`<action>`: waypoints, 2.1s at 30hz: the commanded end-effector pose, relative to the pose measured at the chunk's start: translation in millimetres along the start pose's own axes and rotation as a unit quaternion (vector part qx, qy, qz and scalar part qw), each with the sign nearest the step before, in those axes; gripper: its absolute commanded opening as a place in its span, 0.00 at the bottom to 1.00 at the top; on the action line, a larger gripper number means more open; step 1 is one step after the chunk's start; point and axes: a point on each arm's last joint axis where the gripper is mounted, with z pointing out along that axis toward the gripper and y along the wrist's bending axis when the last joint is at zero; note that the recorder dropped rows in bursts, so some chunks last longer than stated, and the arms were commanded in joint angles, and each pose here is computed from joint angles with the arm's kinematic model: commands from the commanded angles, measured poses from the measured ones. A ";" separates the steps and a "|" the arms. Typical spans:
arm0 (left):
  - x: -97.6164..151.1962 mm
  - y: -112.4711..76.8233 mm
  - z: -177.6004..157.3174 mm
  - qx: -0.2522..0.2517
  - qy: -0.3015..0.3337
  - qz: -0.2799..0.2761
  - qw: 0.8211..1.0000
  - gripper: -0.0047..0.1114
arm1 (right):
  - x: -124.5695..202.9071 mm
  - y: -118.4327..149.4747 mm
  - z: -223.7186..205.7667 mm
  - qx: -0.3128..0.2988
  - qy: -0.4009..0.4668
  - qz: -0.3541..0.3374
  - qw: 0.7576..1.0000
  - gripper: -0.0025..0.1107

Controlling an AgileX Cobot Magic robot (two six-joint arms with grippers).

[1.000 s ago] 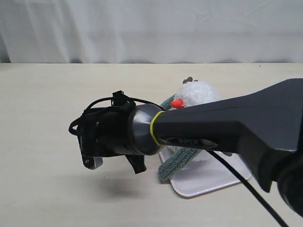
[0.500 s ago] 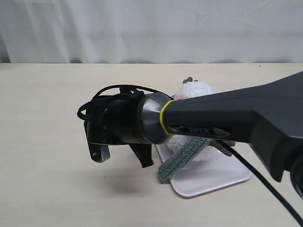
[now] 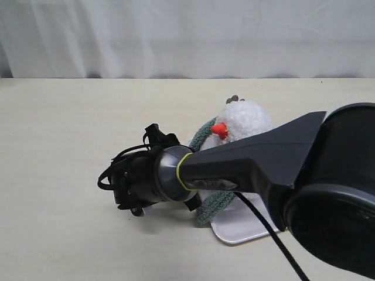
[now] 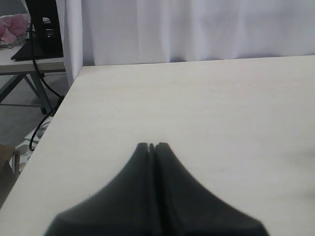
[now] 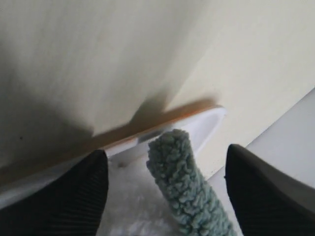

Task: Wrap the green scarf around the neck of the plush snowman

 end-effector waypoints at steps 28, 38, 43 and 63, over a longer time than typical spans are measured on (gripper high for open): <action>-0.5 0.1 0.0 -0.001 -0.006 0.000 1.000 0.04 | 7.0 -12.7 -37.9 0.006 -0.040 0.072 0.997 0.06; -0.5 0.1 0.0 -0.001 -0.006 0.000 1.000 0.04 | 6.2 -2.7 -60.3 -0.113 -0.132 0.087 0.981 0.06; -0.5 0.1 0.0 -0.001 -0.006 0.000 1.000 0.04 | 6.7 -1.1 -58.8 -0.120 -0.133 0.085 0.980 0.06; -0.5 0.1 0.0 -0.001 -0.006 0.000 1.000 0.04 | 56.8 -22.9 -115.2 -0.159 -0.155 0.271 0.937 0.17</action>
